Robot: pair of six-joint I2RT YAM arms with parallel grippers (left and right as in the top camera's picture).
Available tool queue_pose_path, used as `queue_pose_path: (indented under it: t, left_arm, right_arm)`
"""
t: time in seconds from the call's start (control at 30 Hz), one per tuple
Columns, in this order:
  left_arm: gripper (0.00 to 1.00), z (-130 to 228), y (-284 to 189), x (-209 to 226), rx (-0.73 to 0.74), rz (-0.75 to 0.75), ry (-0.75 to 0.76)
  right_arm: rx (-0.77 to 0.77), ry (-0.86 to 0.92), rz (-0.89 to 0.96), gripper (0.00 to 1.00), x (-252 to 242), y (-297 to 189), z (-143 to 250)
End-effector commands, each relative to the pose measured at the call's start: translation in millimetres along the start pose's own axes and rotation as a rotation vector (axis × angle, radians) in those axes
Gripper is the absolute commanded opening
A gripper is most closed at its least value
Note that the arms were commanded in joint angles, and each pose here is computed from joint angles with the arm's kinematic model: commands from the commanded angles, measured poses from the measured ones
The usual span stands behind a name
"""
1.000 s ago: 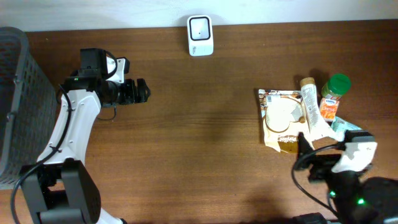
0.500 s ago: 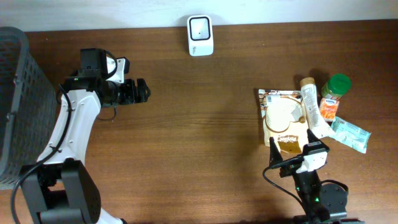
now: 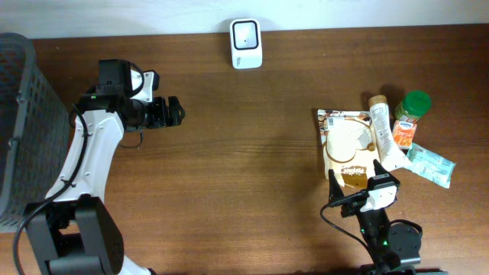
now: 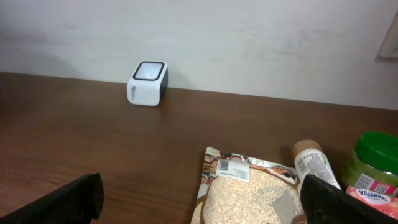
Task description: Scan the item barcode
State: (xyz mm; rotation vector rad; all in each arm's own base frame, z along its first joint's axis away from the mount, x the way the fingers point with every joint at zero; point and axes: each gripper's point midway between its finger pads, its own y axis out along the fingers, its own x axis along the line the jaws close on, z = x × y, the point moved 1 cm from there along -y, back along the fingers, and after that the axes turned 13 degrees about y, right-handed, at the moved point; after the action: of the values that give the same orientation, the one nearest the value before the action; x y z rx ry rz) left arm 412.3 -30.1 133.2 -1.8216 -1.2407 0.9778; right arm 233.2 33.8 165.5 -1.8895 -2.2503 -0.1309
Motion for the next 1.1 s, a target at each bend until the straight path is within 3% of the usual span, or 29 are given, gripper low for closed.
queue_pose_path:
  t: [0.0, 0.63, 0.77, 0.97, 1.07]
  left_arm:
    - [0.99, 0.7, 1.3, 0.5, 0.004, 0.003, 0.009]
    - [0.99, 0.8, 1.2, 0.3, 0.004, 0.004, 0.009]
    - [0.99, -6.9, -19.5, -3.9, -0.05, -0.008, 0.024]
    - [0.99, 8.9, -71.5, 6.0, -0.133, -0.206, 0.047]
    - [0.99, 19.4, -97.4, 6.4, -0.293, -0.304, 0.097]
  right_arm:
    - [0.001, 0.001, 0.002, 0.98, -2.0, 0.6, 4.8]
    - [0.003, 0.002, 0.002, 0.98, -2.0, 0.6, 5.3]
    - [0.003, 0.002, 0.002, 0.98, -2.0, 0.6, 5.3]
    - [0.003, 0.002, 0.002, 0.98, -2.1, 0.6, 5.3]
    - [0.002, 0.002, 0.003, 0.98, -2.1, 0.6, 5.2]
